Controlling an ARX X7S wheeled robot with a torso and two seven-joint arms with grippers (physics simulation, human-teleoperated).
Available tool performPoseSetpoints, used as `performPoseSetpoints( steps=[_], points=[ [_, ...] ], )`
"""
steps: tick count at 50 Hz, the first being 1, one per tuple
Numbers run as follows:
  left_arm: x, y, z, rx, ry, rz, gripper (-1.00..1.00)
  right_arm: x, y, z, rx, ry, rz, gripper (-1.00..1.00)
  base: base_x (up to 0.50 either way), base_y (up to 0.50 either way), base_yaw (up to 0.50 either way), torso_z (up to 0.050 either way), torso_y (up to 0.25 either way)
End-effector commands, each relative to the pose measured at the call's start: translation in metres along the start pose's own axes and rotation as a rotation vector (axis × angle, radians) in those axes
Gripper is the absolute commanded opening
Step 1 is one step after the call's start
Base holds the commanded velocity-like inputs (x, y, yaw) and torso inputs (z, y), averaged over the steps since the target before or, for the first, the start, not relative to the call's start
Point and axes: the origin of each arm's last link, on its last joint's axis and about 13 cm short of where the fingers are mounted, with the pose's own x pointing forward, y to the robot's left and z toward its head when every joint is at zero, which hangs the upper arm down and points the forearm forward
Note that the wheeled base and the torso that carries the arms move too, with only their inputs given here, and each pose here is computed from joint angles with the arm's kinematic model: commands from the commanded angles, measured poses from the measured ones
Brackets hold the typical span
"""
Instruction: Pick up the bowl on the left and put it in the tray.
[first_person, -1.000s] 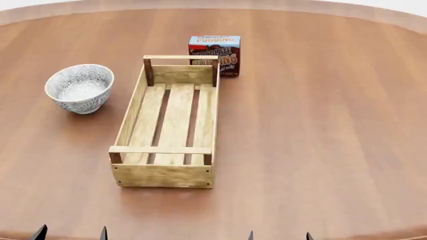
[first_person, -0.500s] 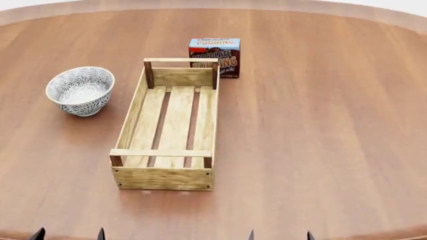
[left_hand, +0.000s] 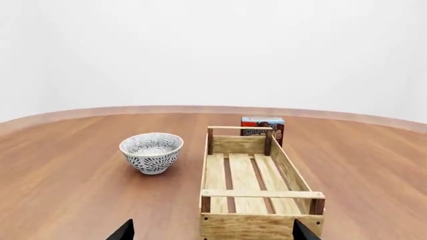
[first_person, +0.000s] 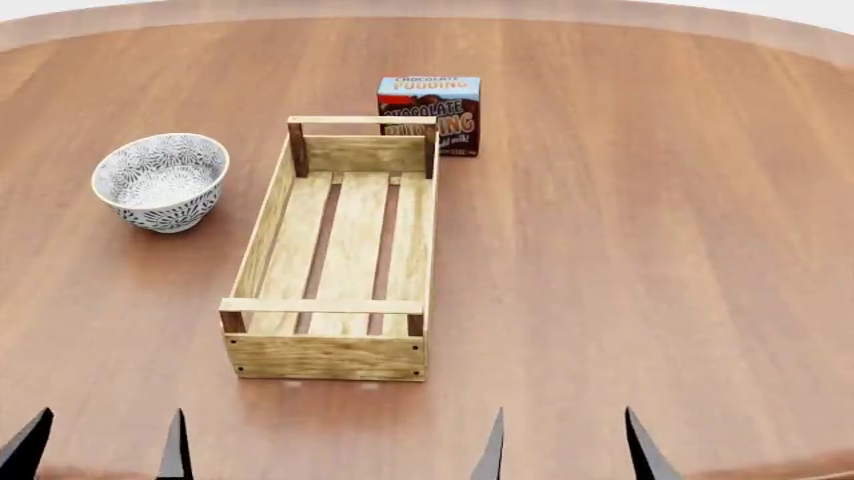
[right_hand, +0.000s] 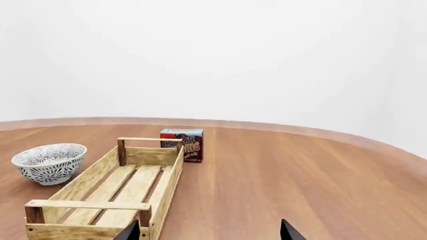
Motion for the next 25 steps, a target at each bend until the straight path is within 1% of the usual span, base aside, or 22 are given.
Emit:
performPoseSetpoints(
  steps=[1, 3, 6, 14, 25],
  points=[
    [-0.005, 0.006, 0.034, 0.027, -0.102, 0.040, 1.00, -0.005, 0.000, 0.031, -0.010, -0.078, 0.014, 1.00, 0.00, 0.00, 0.00, 0.000, 0.000],
    [-0.006, 0.008, 0.040, 0.030, -0.111, 0.045, 1.00, -0.006, 0.000, 0.036, -0.012, -0.090, 0.014, 1.00, 0.00, 0.00, 0.00, 0.000, 0.000],
    [-0.008, 0.011, 0.038, 0.031, -0.123, 0.058, 1.00, -0.007, 0.001, 0.043, -0.016, -0.110, 0.019, 1.00, 0.00, 0.00, 0.00, 0.000, 0.000],
    [-0.010, 0.011, 0.047, 0.032, -0.150, 0.058, 1.00, -0.009, 0.002, 0.054, -0.024, -0.139, 0.026, 1.00, 0.00, 0.00, 0.00, 0.000, 0.000],
    [-0.011, 0.011, 0.048, 0.036, -0.157, 0.053, 1.00, -0.010, 0.002, 0.060, -0.021, -0.166, 0.014, 1.00, 0.00, 0.00, 0.00, 0.000, 0.000]
  ],
)
